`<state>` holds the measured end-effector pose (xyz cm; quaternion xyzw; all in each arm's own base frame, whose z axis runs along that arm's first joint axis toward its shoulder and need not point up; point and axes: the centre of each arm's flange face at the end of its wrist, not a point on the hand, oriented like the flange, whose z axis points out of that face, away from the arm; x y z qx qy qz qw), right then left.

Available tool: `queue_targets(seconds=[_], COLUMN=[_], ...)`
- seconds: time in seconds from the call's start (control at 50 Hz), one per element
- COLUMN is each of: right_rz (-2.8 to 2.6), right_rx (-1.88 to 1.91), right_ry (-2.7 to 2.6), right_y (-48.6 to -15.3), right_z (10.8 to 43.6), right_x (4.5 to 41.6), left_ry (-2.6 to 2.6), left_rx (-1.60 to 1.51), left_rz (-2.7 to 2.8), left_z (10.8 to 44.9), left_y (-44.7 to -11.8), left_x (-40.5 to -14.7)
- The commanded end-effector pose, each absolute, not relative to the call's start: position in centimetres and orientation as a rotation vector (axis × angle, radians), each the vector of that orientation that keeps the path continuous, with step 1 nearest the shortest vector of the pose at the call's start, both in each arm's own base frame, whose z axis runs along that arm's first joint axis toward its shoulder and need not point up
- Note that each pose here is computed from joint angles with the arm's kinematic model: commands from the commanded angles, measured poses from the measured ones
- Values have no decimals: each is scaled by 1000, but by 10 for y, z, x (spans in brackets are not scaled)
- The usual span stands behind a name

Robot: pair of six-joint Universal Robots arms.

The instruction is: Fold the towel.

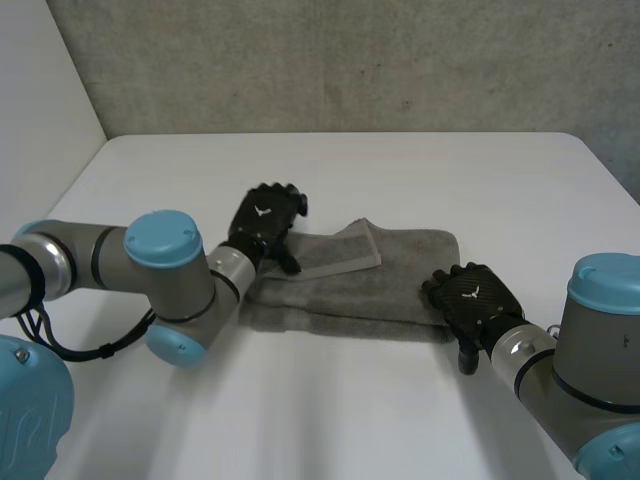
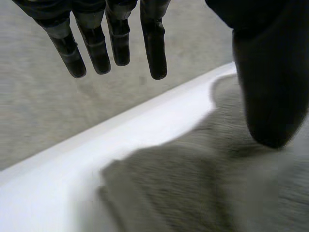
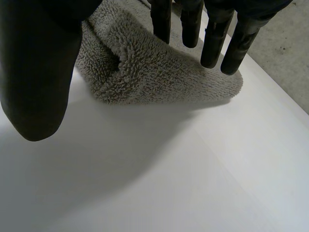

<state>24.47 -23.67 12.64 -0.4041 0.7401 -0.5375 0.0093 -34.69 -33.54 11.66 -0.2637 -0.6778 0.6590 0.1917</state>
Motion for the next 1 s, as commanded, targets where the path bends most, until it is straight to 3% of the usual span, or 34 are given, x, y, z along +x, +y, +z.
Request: queue_targets(seconds=[0.02,0.28,0.54,0.84,1.0], right_rz=[-1680,-1690,-1703,-1753,-1753], right_rx=[-1259,-1256,-1214,-1073,-1079], right_ry=[2311,2300,2292,2260,2261], right_y=[-237,-235,-236,-242,-242], right_z=[127,130,134,145,145], right_x=[245,245,245,245,245], left_ry=[-2015,-2140,-1939,-1964,-1925], left_rx=[-588,-634,-751,-789,-780], left_rz=[1983,1840,1787,1709,1744], left_z=[125,116,142,118,138], left_y=[-355,-325,-312,-311,-308], left_x=[-325,-308,-328,-333,-332])
